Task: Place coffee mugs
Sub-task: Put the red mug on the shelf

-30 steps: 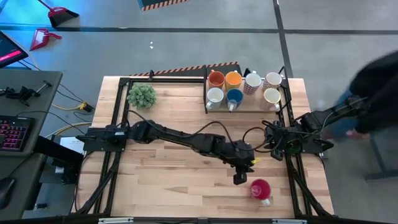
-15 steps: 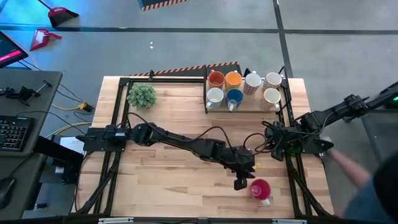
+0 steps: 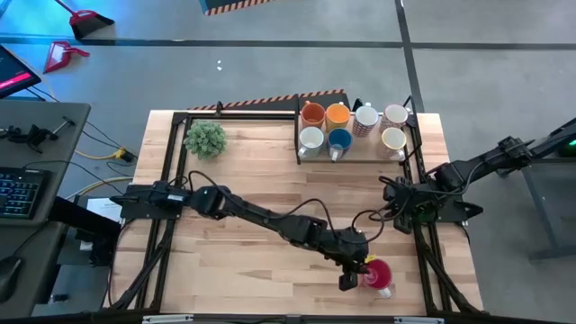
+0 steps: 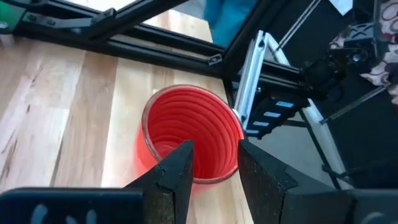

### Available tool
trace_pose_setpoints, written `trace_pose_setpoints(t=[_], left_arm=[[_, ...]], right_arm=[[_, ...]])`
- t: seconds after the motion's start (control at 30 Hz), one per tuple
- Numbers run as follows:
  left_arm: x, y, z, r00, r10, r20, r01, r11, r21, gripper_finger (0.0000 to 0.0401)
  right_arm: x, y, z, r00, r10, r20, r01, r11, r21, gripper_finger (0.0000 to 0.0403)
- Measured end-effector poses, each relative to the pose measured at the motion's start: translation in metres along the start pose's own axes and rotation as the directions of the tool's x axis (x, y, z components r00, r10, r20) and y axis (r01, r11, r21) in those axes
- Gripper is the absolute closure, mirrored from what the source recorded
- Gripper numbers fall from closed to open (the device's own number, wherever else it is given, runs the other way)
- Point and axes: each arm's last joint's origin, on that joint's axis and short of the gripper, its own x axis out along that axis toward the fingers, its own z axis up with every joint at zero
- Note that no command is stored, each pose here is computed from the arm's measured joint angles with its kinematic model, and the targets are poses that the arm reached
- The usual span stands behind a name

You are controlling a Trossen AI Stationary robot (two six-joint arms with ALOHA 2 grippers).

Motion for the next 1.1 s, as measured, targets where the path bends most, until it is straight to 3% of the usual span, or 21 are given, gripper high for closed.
trace_pose_setpoints(t=[0.2, 0.33, 0.5, 0.57, 0.7, 0.87, 0.9, 0.97, 1.1], left_arm=[[0.003, -0.001, -0.004, 1.000, 0.026, 0.008, -0.026, 1.000, 0.011, 0.0288], [-0.009, -0.001, 0.012, 0.999, 0.028, 0.037, -0.031, 0.997, 0.067, 0.0288], [-0.069, -0.014, 0.069, 0.984, 0.003, 0.177, -0.035, 0.984, 0.175, 0.0294], [-0.095, -0.017, 0.084, 0.986, 0.021, 0.164, -0.058, 0.972, 0.226, 0.0304], [-0.136, -0.013, 0.085, 0.989, 0.146, -0.019, -0.137, 0.959, 0.247, 0.0325], [-0.183, -0.011, 0.077, 0.895, 0.402, -0.194, -0.339, 0.895, 0.292, 0.0345], [-0.189, -0.008, 0.076, 0.865, 0.460, -0.198, -0.386, 0.864, 0.322, 0.0347], [-0.197, -0.001, 0.082, 0.829, 0.540, -0.147, -0.489, 0.827, 0.278, 0.0349], [-0.236, -0.004, 0.094, 0.836, 0.530, -0.142, -0.489, 0.836, 0.248, 0.0354]], right_arm=[[0.000, 0.003, 0.000, 0.997, 0.066, -0.037, -0.066, 0.998, 0.010, 0.0295], [0.000, 0.005, 0.002, 0.996, 0.090, -0.014, -0.090, 0.996, 0.020, 0.0295], [-0.001, 0.005, 0.003, 0.996, 0.087, 0.017, -0.087, 0.996, -0.019, 0.0295], [-0.003, 0.004, 0.003, 0.996, 0.085, 0.033, -0.085, 0.996, -0.024, 0.0295], [-0.009, 0.001, 0.001, 0.991, 0.113, 0.075, -0.111, 0.994, -0.023, 0.0295], [-0.021, -0.004, -0.003, 0.976, 0.129, 0.177, -0.128, 0.992, -0.019, 0.0295], [-0.023, -0.005, -0.003, 0.971, 0.133, 0.198, -0.132, 0.991, -0.019, 0.0295], [-0.026, -0.005, -0.002, 0.959, 0.144, 0.243, -0.145, 0.989, -0.016, 0.0295], [-0.030, -0.001, 0.004, 0.927, 0.183, 0.327, -0.193, 0.981, -0.003, 0.0295]])
